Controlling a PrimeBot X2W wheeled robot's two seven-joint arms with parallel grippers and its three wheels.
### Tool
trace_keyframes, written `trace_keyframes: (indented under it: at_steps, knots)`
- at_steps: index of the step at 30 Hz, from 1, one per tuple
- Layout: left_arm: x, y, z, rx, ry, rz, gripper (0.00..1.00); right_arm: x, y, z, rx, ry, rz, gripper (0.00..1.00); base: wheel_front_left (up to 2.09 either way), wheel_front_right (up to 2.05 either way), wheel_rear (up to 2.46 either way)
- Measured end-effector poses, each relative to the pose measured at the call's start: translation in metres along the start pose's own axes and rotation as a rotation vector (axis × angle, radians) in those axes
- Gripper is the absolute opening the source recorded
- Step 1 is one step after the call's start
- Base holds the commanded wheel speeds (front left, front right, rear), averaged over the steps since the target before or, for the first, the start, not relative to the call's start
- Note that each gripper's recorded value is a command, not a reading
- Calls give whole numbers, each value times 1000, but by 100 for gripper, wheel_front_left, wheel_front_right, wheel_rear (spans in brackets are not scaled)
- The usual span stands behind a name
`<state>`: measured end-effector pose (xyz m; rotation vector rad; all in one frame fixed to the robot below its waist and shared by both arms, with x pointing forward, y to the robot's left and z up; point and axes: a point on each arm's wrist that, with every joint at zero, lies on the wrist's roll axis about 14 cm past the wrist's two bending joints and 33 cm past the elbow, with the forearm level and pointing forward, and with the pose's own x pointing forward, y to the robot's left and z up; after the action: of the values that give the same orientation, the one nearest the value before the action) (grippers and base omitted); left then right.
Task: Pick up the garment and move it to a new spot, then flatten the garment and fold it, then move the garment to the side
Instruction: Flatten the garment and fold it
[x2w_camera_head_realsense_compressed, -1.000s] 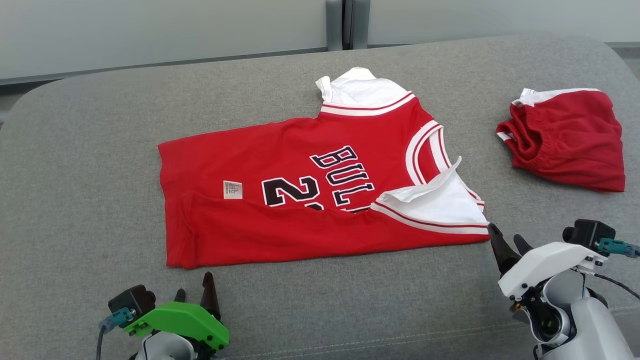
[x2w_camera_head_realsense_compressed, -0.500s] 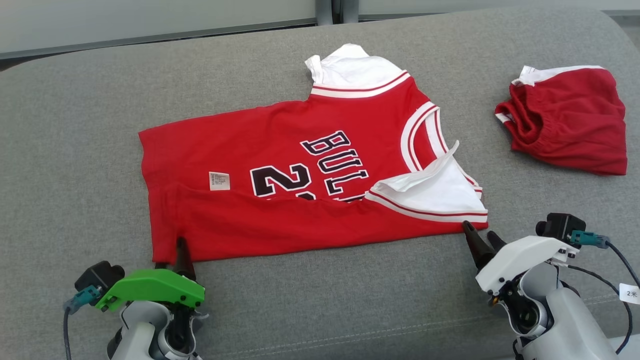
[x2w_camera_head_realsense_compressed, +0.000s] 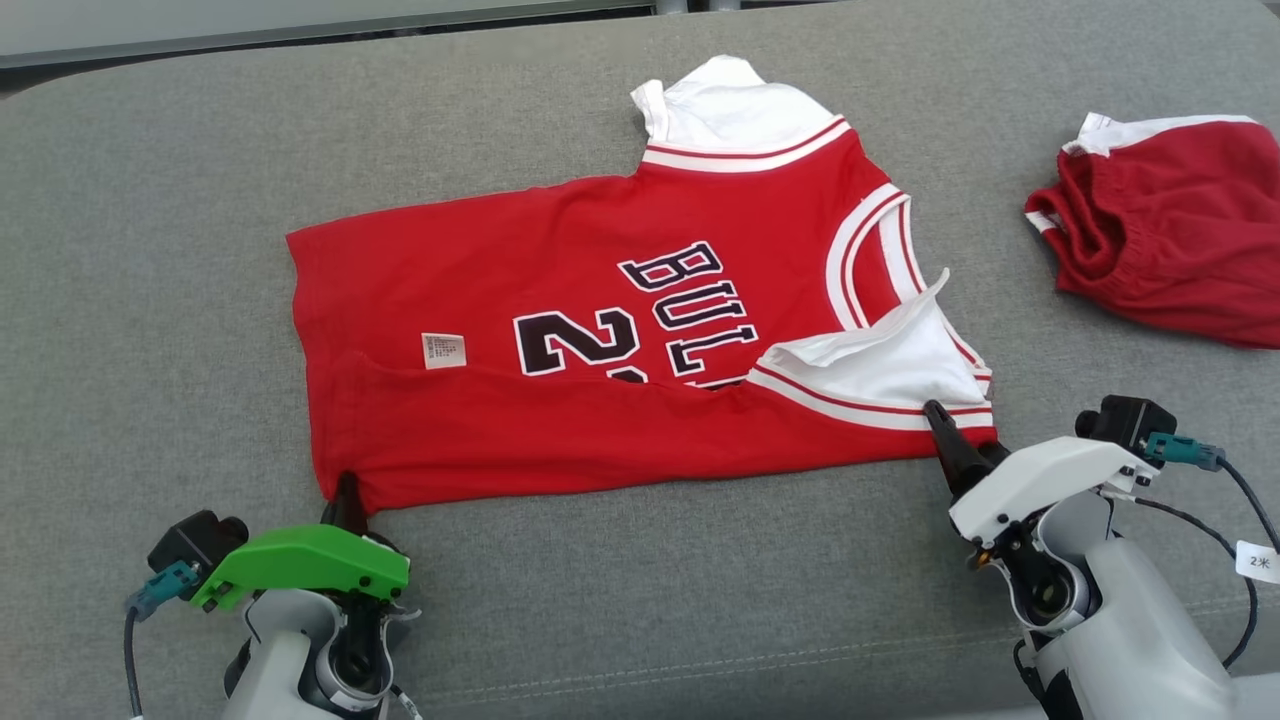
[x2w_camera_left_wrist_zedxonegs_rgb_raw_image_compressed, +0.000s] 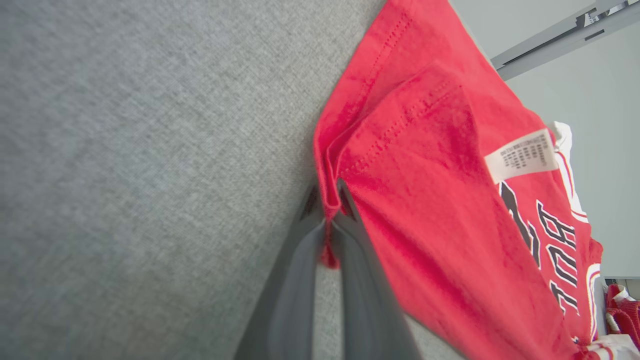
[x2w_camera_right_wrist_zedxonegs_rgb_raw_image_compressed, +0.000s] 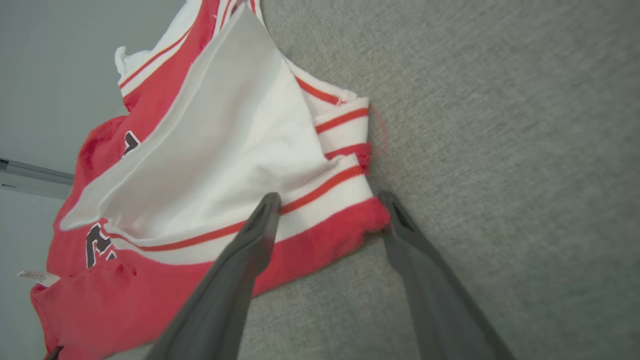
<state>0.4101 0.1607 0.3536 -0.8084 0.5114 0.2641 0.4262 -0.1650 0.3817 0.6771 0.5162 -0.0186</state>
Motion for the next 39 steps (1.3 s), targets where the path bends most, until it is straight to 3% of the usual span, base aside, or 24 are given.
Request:
trace_keyframes:
  at_steps: [6, 7, 12, 23, 31, 39]
  knots:
    - [-1, 4, 0, -23, -4, 8, 0, 14, 11, 2, -8, -1, 25, 100, 0, 0, 0]
    - [-2, 4, 1, -29, -4, 7, 0, 15, 12, 1, -15, 2, 30, 49, 0, 0, 0]
    - [-4, 2, 1, -58, -9, -4, 0, 17, 18, 4, -18, -10, 52, 0, 0, 0, 0]
    - [-33, -7, -3, -111, 22, -94, 0, -8, 16, 46, 42, -118, 106, 0, 0, 0, 0]
    - [-60, 9, -19, -103, 97, -53, 0, -30, -5, 25, 45, -72, 70, 0, 0, 0, 0]
    - [-64, 11, -22, -50, 113, -36, 0, -32, -4, 7, 29, -15, 62, 0, 0, 0, 0]
